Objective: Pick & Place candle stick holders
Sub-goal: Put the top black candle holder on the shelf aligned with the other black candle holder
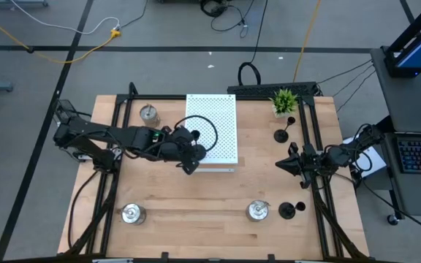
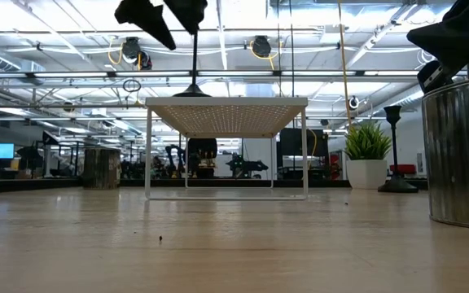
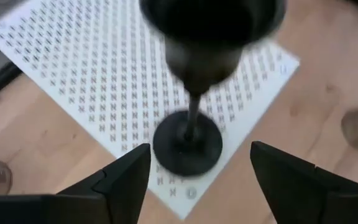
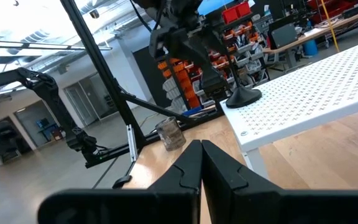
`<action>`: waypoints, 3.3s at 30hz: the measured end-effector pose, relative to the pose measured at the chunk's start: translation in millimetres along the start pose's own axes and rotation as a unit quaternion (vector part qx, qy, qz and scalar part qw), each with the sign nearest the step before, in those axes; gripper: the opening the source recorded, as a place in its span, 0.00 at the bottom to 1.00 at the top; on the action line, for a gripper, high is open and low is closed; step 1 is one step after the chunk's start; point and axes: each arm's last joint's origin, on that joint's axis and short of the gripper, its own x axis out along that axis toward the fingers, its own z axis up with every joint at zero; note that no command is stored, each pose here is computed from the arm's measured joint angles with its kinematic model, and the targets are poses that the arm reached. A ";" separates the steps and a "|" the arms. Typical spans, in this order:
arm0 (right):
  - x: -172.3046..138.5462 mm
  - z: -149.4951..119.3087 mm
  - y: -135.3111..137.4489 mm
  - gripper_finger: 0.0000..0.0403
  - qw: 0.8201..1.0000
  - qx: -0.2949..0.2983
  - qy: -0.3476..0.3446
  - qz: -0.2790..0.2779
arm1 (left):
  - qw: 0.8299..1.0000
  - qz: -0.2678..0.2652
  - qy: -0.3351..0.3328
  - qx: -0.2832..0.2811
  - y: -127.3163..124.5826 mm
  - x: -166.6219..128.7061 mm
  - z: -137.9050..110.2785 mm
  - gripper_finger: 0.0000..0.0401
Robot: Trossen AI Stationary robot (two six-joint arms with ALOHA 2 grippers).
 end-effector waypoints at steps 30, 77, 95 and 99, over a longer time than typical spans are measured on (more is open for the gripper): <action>-2.1 19.8 7.1 0.00 0.994 0.052 -0.093 0.039 | 0.997 0.059 0.016 -0.043 48.0 -79.5 -51.9 0.68; 46.1 81.4 49.7 0.02 0.919 -0.187 0.022 -0.346 | 0.985 -0.053 -0.123 -0.112 117.2 -73.0 -119.4 0.68; 16.3 38.7 16.9 0.20 0.878 0.034 0.219 -0.424 | 0.984 -0.053 -0.123 -0.114 117.2 -73.0 -119.4 0.68; 8.7 38.1 6.9 0.20 0.842 0.071 0.214 -0.490 | 0.984 -0.052 -0.126 -0.115 117.3 -73.0 -119.3 0.68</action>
